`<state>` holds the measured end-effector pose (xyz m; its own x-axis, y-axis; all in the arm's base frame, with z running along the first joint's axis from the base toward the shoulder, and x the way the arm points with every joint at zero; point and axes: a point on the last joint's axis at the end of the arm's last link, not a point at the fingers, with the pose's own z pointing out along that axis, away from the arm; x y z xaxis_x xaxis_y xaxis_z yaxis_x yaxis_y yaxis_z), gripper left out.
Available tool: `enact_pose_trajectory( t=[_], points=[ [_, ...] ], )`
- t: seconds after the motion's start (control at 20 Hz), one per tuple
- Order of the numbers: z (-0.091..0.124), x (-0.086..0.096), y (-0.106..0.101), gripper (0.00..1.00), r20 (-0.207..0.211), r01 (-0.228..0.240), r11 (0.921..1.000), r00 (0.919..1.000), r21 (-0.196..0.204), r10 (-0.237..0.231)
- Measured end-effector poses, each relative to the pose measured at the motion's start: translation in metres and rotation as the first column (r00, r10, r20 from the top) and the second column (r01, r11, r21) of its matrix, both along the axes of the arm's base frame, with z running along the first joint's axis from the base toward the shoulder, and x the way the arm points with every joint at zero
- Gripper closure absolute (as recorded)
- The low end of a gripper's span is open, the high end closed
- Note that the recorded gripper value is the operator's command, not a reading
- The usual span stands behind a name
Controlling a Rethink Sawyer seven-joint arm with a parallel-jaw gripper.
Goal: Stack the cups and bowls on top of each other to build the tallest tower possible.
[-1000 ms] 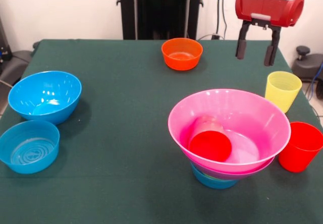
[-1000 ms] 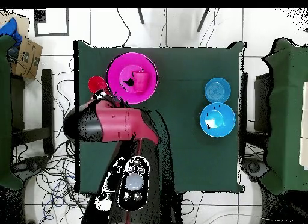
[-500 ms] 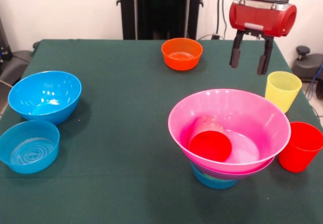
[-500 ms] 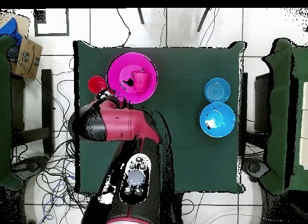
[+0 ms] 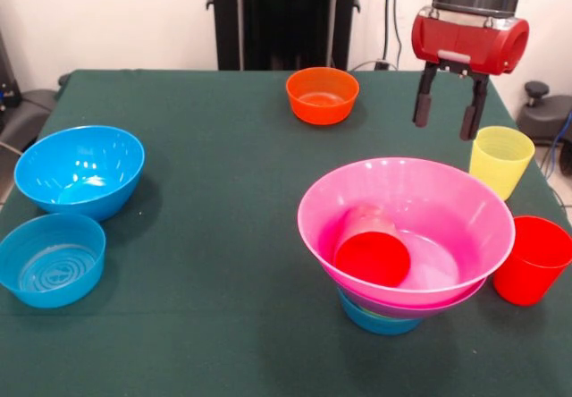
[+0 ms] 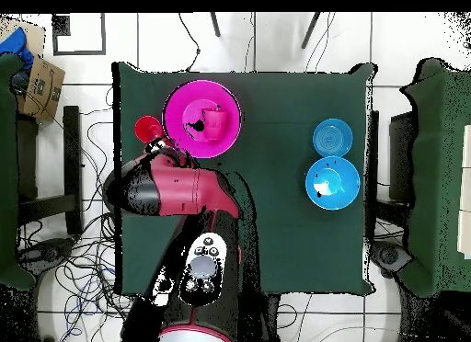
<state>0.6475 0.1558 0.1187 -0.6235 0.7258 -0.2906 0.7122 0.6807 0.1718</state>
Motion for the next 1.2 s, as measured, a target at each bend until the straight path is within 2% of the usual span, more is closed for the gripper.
enact_pose_trajectory(
  t=[0.75,1.2],
  points=[
    [-0.006,-0.015,0.036,0.00,-0.033,0.038,0.9980,0.9988,0.051,-0.036],
    [-0.018,-0.024,0.035,0.00,-0.046,0.040,0.9981,0.9982,0.047,-0.037]
  ],
)
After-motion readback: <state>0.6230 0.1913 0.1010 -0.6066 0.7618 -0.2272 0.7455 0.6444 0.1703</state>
